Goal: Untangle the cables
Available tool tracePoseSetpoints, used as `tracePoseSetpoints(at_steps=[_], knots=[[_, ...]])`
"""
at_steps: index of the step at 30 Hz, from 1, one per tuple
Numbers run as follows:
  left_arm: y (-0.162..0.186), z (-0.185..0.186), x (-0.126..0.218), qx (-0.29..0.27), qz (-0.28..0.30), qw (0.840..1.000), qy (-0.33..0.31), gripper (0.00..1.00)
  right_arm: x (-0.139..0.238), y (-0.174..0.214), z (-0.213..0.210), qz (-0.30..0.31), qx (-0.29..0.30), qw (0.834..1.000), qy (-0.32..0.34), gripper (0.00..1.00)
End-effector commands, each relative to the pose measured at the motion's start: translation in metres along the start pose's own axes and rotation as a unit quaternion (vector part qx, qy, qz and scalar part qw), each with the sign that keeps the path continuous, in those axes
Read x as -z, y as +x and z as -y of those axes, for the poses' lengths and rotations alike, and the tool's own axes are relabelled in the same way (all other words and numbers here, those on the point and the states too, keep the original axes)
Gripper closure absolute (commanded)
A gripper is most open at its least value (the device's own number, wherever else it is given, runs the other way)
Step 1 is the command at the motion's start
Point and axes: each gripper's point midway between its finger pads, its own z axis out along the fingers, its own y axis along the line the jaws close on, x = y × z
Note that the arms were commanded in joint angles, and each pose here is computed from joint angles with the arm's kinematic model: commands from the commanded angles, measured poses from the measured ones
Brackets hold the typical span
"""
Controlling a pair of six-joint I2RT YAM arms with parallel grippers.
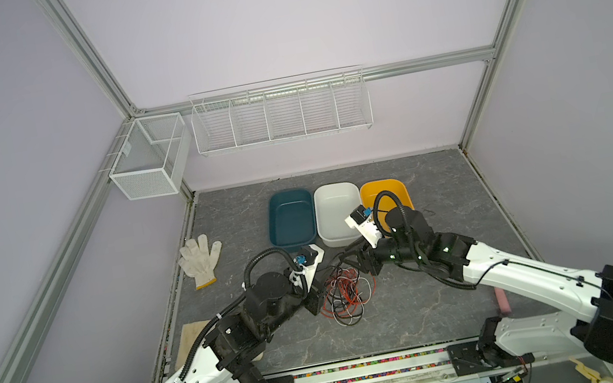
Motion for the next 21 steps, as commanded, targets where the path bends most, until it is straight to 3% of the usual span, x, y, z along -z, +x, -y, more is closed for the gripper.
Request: tracePoseSetpoints(at_steps=[1, 3, 5, 10, 13, 17, 21], knots=[[-0.011, 0.0, 0.004, 0.001, 0.008, 1.0, -0.001, 1.0, 0.002, -0.015, -0.001, 0.025, 0.017, 1.0, 0.007, 0.82], [-0.011, -0.003, 0.003, 0.001, 0.007, 1.0, -0.008, 1.0, 0.002, -0.014, 0.003, 0.024, 0.013, 0.999, 0.021, 0.91], [-0.011, -0.006, 0.003, -0.001, 0.007, 1.0, -0.017, 0.97, 0.003, -0.013, 0.004, 0.022, 0.012, 0.999, 0.023, 0.94], [-0.014, -0.013, 0.005, -0.001, 0.013, 0.999, -0.039, 0.51, 0.009, -0.013, 0.011, 0.026, 0.007, 0.999, 0.047, 0.94], [-0.017, -0.024, 0.012, -0.005, 0.016, 0.998, -0.068, 0.39, 0.014, -0.011, 0.021, 0.022, 0.006, 0.997, 0.079, 0.94], [-0.012, -0.057, 0.031, -0.01, -0.018, 0.985, -0.169, 0.27, 0.026, -0.009, 0.038, 0.015, 0.002, 0.991, 0.131, 0.94], [0.002, -0.1, 0.063, 0.002, -0.039, 0.953, -0.301, 0.18, 0.043, -0.009, 0.051, 0.024, -0.001, 0.987, 0.161, 0.94]])
